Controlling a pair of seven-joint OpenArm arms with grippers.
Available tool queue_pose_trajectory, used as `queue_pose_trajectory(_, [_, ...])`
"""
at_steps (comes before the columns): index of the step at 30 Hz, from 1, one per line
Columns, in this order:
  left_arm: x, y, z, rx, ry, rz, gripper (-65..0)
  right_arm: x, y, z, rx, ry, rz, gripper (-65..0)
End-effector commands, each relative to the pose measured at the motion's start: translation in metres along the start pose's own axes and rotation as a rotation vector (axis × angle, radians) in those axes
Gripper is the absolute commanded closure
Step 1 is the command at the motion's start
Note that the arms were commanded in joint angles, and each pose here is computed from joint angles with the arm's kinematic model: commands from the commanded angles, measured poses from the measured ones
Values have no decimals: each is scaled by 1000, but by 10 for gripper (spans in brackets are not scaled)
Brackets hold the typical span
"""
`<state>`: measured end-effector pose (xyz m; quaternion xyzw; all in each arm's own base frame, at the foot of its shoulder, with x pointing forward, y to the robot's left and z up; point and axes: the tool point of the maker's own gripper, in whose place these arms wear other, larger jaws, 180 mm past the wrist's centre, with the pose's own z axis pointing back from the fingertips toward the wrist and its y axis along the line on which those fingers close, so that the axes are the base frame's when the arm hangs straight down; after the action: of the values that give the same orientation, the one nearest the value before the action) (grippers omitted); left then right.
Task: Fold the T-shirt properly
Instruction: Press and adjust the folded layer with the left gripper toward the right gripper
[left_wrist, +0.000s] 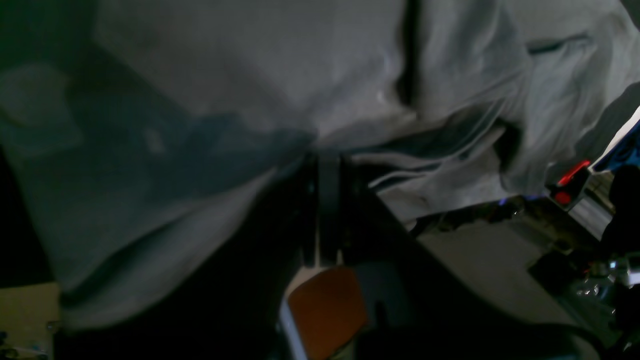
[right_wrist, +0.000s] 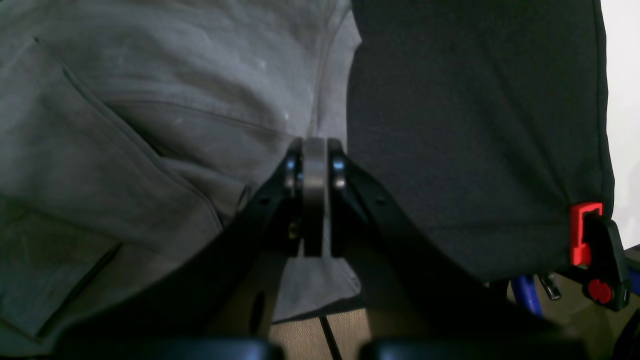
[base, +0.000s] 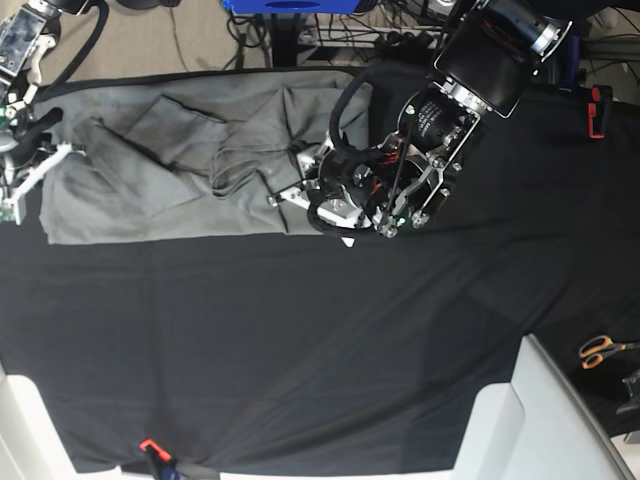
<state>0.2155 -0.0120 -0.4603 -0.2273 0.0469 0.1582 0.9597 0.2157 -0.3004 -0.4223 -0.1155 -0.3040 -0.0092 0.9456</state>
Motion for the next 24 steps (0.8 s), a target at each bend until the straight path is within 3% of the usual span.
queue_pose_trajectory(1, [0, -16, 6, -45, 9, -12, 0, 11, -6, 3, -15, -39, 2, -8])
queue_pose_trajectory(10, [10, -15, 14, -46, -39, -39, 0, 3, -6, 2, -13, -2, 0, -8])
queue_pose_trajectory(14, [8, -3, 9, 11, -65, -59, 0, 2, -6, 3, -14, 4, 1, -8])
queue_pose_trajectory(19, [0, -8, 4, 7, -54, -66, 0, 2, -6, 3, -14, 4, 1, -8])
queue_pose_trajectory(24, [-21, -17, -7, 22, -12, -143, 0, 5, -6, 3, -16, -1, 2, -8])
